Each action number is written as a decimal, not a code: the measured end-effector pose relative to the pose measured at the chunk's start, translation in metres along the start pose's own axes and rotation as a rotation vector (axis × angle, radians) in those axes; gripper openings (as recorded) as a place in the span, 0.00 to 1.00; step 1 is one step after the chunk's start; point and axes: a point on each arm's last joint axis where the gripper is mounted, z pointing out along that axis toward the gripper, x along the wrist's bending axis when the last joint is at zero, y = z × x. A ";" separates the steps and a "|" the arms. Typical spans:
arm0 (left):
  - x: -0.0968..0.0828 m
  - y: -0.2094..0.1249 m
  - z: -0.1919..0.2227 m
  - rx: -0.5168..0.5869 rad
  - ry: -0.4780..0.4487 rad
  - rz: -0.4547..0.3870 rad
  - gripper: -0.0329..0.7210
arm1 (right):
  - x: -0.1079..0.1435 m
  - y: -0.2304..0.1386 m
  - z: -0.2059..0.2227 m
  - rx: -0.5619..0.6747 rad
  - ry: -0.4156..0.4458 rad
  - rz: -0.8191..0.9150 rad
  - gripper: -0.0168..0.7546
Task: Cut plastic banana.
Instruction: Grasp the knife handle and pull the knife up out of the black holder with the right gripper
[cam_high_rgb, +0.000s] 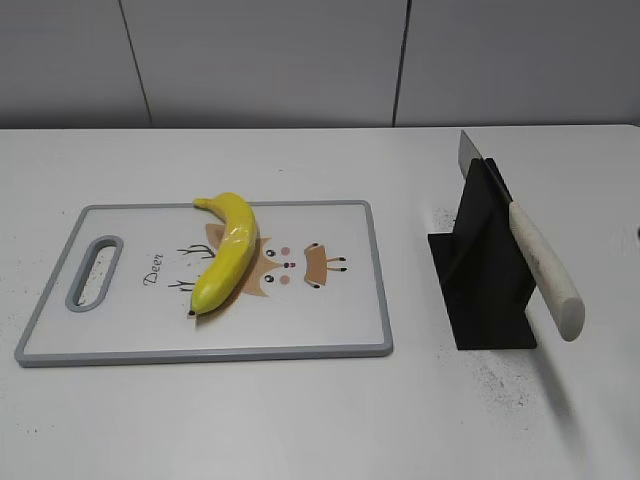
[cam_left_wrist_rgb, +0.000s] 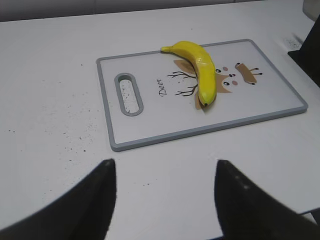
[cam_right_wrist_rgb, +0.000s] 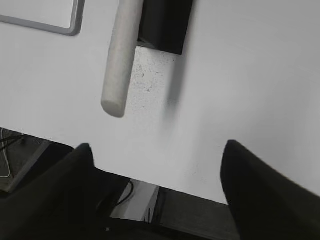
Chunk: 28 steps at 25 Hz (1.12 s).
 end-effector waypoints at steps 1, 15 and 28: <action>0.000 0.000 0.000 0.001 0.003 0.002 0.86 | 0.000 0.006 0.004 0.014 0.008 0.005 0.79; 0.001 0.000 0.000 0.002 0.006 0.003 0.83 | 0.045 0.056 0.080 0.214 -0.106 -0.074 0.79; 0.001 -0.001 0.000 0.005 0.008 0.004 0.82 | 0.042 0.061 0.141 0.353 -0.168 0.014 0.78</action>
